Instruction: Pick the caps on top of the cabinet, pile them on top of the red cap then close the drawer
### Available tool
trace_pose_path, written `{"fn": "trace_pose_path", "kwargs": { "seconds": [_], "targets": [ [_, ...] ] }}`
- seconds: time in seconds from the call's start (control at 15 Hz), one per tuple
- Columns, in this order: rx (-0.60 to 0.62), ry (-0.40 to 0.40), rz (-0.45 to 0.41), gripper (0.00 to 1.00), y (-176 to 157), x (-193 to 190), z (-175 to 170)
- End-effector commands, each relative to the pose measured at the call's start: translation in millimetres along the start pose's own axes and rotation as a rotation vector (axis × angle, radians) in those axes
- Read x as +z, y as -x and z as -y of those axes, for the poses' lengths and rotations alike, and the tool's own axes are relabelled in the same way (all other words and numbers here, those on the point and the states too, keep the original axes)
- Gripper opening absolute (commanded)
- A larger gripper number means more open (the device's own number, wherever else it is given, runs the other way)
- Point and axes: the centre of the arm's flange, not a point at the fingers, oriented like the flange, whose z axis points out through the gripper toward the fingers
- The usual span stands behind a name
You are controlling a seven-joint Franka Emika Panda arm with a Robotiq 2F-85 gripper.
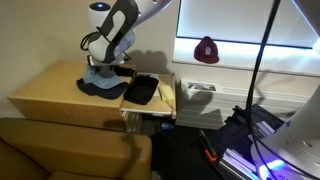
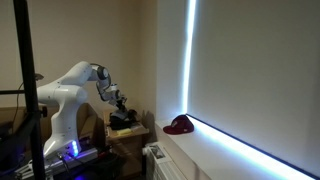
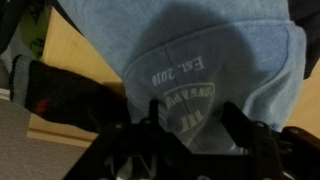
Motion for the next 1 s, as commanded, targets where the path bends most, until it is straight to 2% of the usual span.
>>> {"fn": "trace_pose_path", "kwargs": {
  "seconds": [0.0,0.13,0.4,0.67,0.8,0.93],
  "targets": [
    [-0.003,-0.007,0.009,0.38,-13,8,8],
    [0.005,0.001,0.021,0.25,-17,3,7],
    [0.04,0.078,0.073,0.0,-28,-36,8],
    [0.035,0.171,0.143,0.01,-33,-94,13],
    [0.029,0.193,0.177,0.02,-38,-131,11],
    [0.042,0.208,0.173,0.01,-44,-171,2]
  ]
}}
